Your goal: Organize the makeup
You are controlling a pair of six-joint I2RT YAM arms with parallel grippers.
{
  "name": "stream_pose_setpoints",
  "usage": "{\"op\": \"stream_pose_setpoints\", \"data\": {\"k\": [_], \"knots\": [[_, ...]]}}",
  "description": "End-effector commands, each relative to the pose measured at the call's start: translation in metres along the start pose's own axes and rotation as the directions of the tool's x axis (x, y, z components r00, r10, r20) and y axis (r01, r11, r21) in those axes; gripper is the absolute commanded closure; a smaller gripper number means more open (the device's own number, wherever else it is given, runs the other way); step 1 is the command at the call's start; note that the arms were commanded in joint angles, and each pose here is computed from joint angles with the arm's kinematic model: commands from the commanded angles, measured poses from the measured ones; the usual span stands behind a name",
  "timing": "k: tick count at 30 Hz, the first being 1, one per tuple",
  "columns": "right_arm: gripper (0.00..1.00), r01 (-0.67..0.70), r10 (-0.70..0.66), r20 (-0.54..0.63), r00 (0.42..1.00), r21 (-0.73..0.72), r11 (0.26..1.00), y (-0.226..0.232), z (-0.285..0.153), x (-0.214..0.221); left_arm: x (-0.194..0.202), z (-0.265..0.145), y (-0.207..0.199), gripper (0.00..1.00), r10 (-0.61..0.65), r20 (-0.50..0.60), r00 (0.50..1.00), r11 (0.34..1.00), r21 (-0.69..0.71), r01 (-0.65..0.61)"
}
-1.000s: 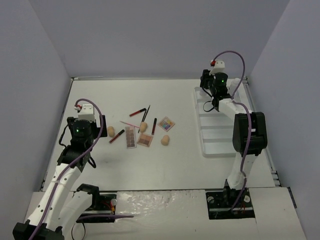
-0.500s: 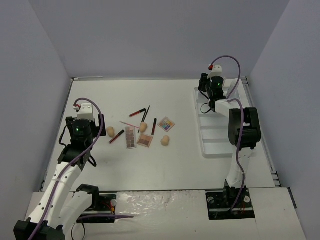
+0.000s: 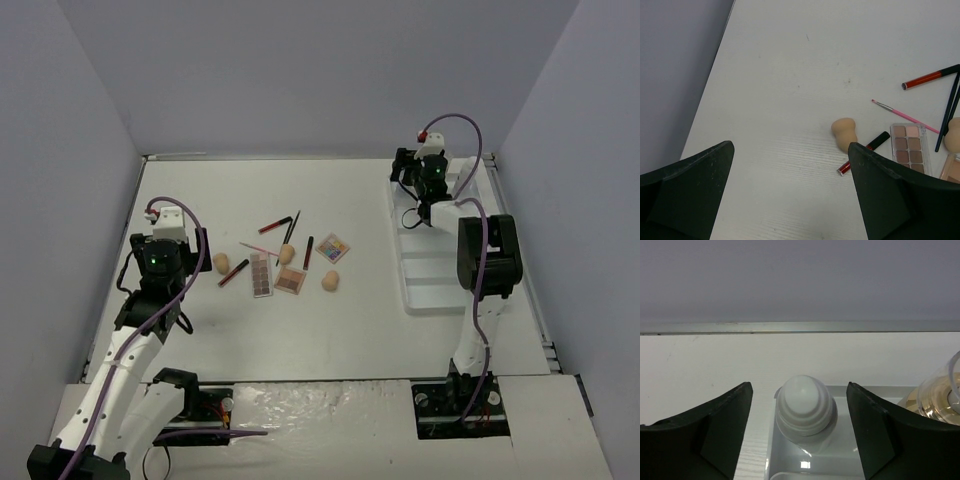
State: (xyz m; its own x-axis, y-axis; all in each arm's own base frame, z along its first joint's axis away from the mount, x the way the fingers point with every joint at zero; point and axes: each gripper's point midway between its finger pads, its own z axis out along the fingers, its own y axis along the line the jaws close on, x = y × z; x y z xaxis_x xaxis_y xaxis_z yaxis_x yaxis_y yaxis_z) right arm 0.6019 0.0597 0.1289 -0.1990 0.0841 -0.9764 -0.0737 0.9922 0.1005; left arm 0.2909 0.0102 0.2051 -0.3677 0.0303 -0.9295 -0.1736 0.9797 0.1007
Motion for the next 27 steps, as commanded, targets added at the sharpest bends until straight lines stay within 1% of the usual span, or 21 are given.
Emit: {"op": "stream_pose_setpoints", "data": {"k": [1, 5, 7, 10, 13, 15, 18, 19, 20, 23, 24, 27], "knots": [[0.18, 0.013, 0.003, 0.182, 0.983, -0.082, 0.997, 0.021, -0.029, -0.092, -0.031, -0.004, 0.001, 0.03, -0.046, 0.103, 0.994, 0.999, 0.006, 0.046], [0.09, 0.042, -0.025, 0.185, 0.982, -0.094, 0.995, 0.030, -0.054, -0.114, -0.033, -0.004, 0.000, 0.03, -0.052, 0.109, 0.993, 0.999, 0.010, 0.052], [0.01, 0.079, -0.064, 0.163, 0.985, -0.091, 0.993, 0.034, -0.067, -0.122, -0.033, -0.004, 0.000, 0.03, -0.056, 0.109, 0.992, 0.998, 0.009, 0.056], [0.00, 0.121, -0.108, 0.132, 0.985, -0.092, 0.988, 0.044, -0.094, -0.136, -0.034, -0.003, -0.001, 0.03, -0.061, 0.105, 0.993, 0.998, 0.014, 0.060], [0.00, 0.127, -0.122, 0.054, 0.991, -0.118, 0.985, 0.067, -0.123, -0.134, -0.034, -0.002, -0.003, 0.03, -0.061, 0.100, 0.993, 0.998, 0.023, 0.059], [0.00, 0.123, -0.127, -0.018, 0.992, -0.128, 0.984, 0.088, -0.140, -0.119, -0.035, -0.001, -0.005, 0.03, -0.064, 0.102, 0.993, 0.998, 0.028, 0.062], [0.01, 0.047, -0.072, -0.152, 0.986, -0.159, 0.986, 0.124, -0.166, -0.084, -0.034, 0.002, -0.008, 0.03, -0.071, 0.097, 0.993, 0.997, 0.036, 0.068], [0.02, 0.019, -0.047, -0.189, 0.981, -0.148, 0.989, 0.131, -0.174, -0.071, -0.034, 0.002, -0.009, 0.03, -0.070, 0.098, 0.993, 0.997, 0.042, 0.066], [0.03, -0.022, -0.018, -0.249, 0.968, -0.156, 0.988, 0.141, -0.188, -0.047, -0.033, 0.003, -0.012, 0.03, -0.064, 0.092, 0.994, 0.997, 0.051, 0.059], [0.06, -0.106, 0.042, -0.339, 0.940, -0.171, 0.980, 0.179, -0.217, -0.006, -0.032, 0.004, -0.014, 0.03, -0.058, 0.090, 0.994, 0.997, 0.056, 0.053], [0.07, -0.116, 0.045, -0.376, 0.925, -0.169, 0.979, 0.188, -0.227, 0.013, -0.032, 0.004, -0.014, 0.03, -0.057, 0.088, 0.994, 0.997, 0.055, 0.052], [0.12, -0.153, 0.065, -0.448, 0.892, -0.162, 0.975, 0.215, -0.248, 0.052, -0.031, 0.005, -0.016, 0.03, -0.054, 0.083, 0.995, 0.997, 0.059, 0.049]]}}
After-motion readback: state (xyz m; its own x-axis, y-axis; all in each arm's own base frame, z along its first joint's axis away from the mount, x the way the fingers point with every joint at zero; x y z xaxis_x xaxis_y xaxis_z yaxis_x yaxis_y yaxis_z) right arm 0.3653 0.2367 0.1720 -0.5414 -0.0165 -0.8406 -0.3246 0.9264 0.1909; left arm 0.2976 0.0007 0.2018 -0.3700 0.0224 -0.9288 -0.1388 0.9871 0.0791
